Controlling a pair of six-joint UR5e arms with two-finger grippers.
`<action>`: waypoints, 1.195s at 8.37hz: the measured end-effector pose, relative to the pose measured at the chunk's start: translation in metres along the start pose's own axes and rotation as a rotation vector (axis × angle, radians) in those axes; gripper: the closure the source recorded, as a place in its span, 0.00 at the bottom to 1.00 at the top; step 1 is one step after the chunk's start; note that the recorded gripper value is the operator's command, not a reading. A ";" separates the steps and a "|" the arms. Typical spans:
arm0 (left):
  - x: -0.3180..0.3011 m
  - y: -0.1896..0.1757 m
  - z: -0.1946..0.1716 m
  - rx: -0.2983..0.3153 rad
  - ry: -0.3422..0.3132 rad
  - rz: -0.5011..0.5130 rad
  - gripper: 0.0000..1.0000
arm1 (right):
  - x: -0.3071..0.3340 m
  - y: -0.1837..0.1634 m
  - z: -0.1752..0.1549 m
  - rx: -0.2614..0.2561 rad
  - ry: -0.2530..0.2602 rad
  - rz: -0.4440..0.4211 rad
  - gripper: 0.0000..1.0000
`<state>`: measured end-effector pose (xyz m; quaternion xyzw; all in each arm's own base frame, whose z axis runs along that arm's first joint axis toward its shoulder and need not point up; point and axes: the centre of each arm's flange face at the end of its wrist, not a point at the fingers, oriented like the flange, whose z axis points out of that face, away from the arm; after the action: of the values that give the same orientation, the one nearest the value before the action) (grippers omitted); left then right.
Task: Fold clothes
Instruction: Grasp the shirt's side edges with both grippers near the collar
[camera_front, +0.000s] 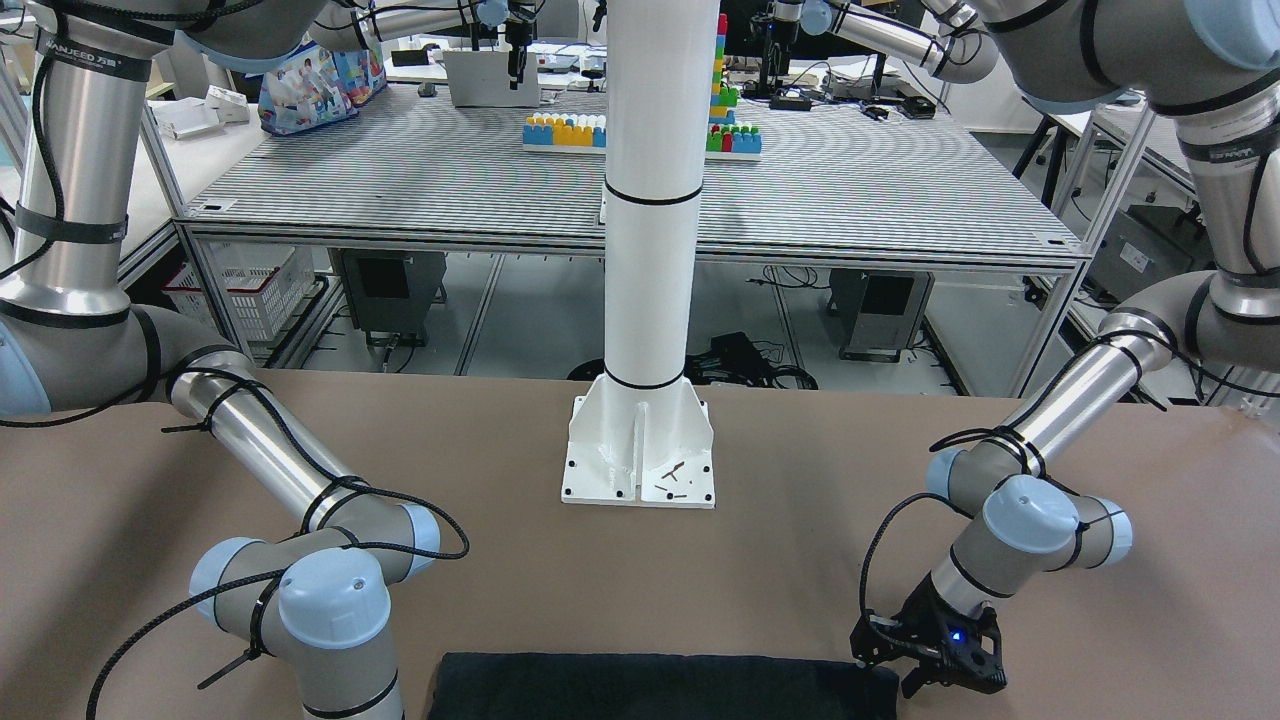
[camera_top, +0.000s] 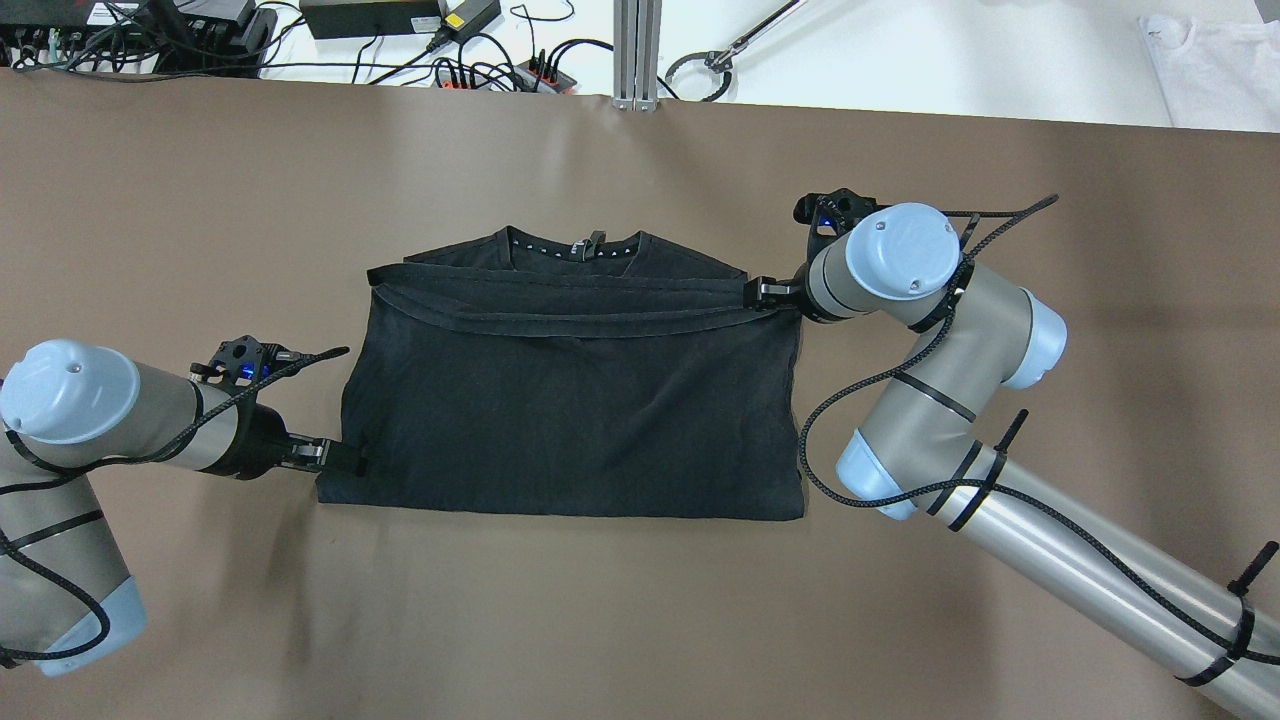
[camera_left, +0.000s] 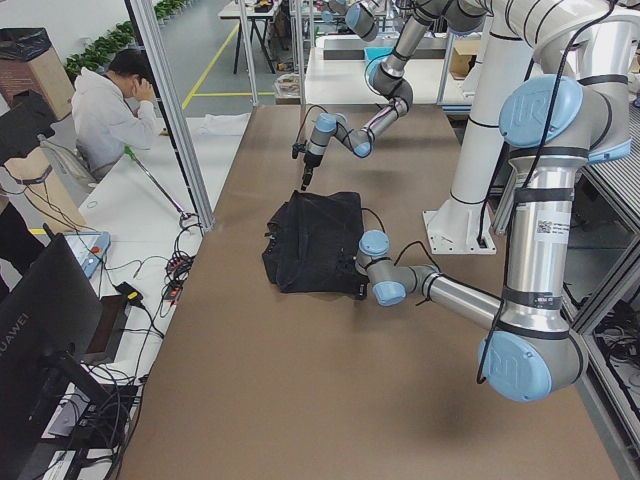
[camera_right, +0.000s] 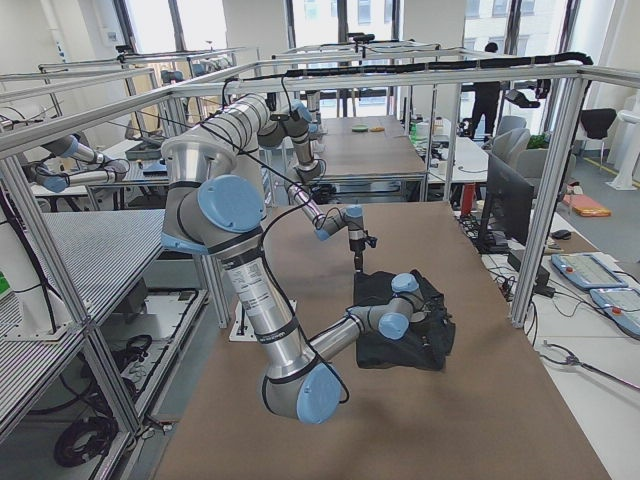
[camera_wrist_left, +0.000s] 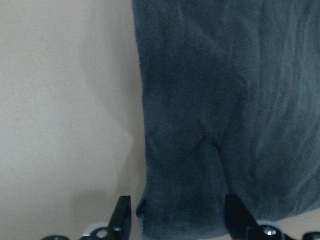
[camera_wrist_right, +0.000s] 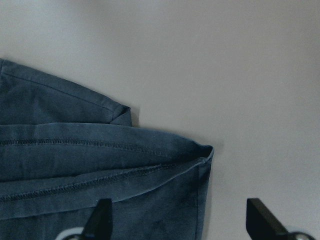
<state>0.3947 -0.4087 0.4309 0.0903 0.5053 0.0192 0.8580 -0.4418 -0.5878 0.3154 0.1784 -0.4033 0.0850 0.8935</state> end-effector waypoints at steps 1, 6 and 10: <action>0.001 0.001 0.002 0.001 -0.002 0.001 0.36 | 0.000 0.000 0.000 0.001 0.000 0.000 0.06; 0.006 0.006 0.003 -0.002 0.004 0.003 1.00 | 0.001 0.001 -0.002 0.003 -0.001 -0.001 0.06; 0.005 -0.005 -0.010 0.044 0.005 -0.007 1.00 | 0.002 0.001 -0.002 0.003 -0.001 -0.001 0.06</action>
<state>0.3881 -0.4116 0.4209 0.1072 0.5081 0.0053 0.8546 -0.4401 -0.5863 0.3159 0.1799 -0.4034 0.0847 0.8932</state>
